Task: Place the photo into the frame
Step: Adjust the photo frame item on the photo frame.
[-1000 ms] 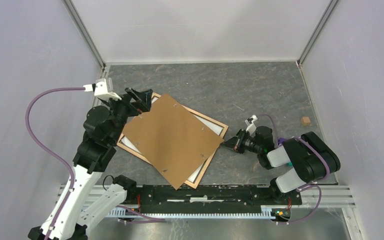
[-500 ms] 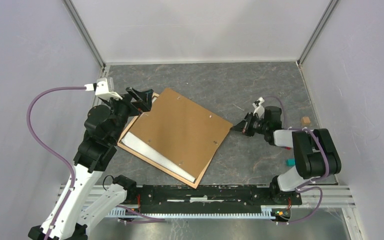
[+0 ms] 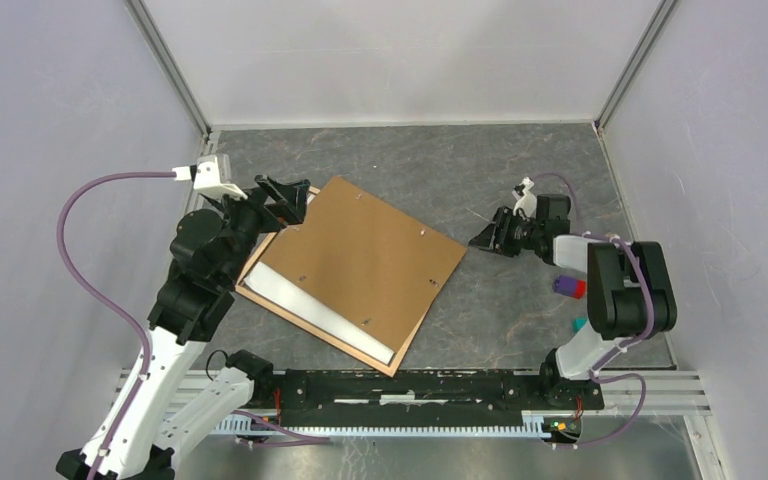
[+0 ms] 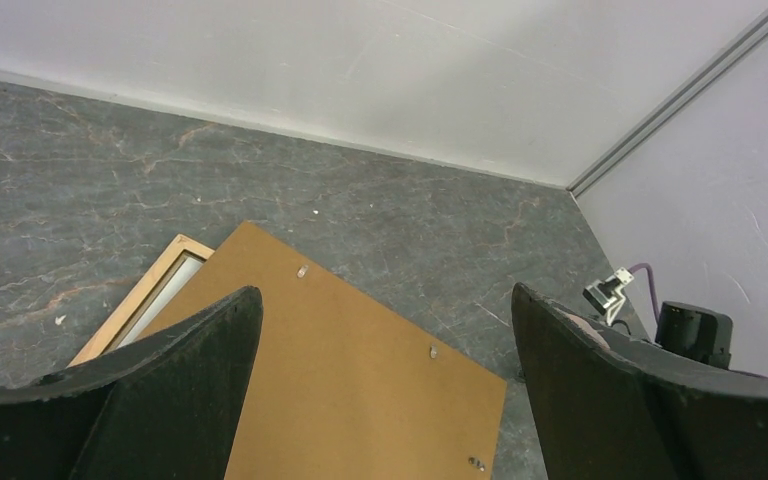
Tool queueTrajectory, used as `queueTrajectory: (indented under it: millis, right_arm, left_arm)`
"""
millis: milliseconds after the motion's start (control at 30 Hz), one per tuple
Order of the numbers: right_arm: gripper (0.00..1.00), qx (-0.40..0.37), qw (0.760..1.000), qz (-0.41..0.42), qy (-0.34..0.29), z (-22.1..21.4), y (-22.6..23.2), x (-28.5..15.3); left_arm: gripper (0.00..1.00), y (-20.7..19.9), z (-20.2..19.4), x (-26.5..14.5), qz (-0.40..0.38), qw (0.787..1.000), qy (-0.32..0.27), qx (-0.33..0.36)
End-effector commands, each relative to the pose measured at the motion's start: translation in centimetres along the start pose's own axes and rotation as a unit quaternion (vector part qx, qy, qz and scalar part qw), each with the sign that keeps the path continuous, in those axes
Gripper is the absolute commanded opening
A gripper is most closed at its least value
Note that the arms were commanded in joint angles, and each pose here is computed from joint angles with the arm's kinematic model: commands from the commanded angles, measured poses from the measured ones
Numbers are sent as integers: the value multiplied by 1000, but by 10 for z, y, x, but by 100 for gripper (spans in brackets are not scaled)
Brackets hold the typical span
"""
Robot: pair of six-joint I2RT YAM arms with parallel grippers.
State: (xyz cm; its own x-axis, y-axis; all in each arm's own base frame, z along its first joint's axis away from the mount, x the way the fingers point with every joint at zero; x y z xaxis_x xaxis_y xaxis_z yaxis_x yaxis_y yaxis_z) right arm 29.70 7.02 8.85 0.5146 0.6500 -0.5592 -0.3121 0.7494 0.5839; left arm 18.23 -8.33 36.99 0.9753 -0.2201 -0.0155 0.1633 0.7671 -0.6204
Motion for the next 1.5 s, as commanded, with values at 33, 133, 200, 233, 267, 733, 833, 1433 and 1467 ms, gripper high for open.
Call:
queueTrajectory:
  millis: [33, 133, 200, 233, 267, 733, 833, 1433, 1467]
  right_arm:
    - [58, -14, 998, 16, -60, -14, 16, -19]
    - [60, 18, 993, 63, -101, -32, 24, -21]
    - [59, 40, 990, 74, -113, -39, 24, -20]
    - [59, 52, 989, 76, -114, -44, 24, -19]
    - [57, 62, 987, 83, -120, -45, 24, -18]
    - [40, 107, 976, 136, -130, -42, 36, 8]
    - [38, 121, 972, 147, -138, -40, 36, 9]
    - [45, 83, 989, 68, -104, -39, 26, 19]
    - [46, 82, 989, 68, -104, -37, 26, 20]
  left_arm:
    - [100, -4, 3, 0, -16, 1000, -9, 5]
    - [100, -5, 2, 1, -21, 1000, -2, 1]
    - [100, -7, 2, 0, -27, 1000, -1, -1]
    - [100, -6, 2, 1, -26, 1000, -2, -1]
    - [100, -5, 1, 3, -22, 1000, -2, 0]
    - [100, -5, -1, 4, -19, 1000, 2, 2]
    - [100, -4, -1, 5, -17, 1000, 1, 3]
    - [100, -5, 0, 4, -20, 1000, 0, 3]
    - [100, -5, 0, 4, -19, 1000, 1, 3]
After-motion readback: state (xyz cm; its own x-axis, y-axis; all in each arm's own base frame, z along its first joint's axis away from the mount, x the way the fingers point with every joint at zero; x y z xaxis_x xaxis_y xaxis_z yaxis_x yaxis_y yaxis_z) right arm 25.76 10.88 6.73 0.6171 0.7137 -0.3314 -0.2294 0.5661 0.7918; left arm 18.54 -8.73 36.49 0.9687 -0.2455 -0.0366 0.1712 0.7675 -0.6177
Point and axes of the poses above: each gripper's point midway between its finger pads, its own x axis out along the fingers, its own y axis along the line the jaws close on, z = x × y, the point moved 9 cm from there along -x, back along the fingers, and after that the axes turned 13 degrees about -x, right-handed, at the moved point
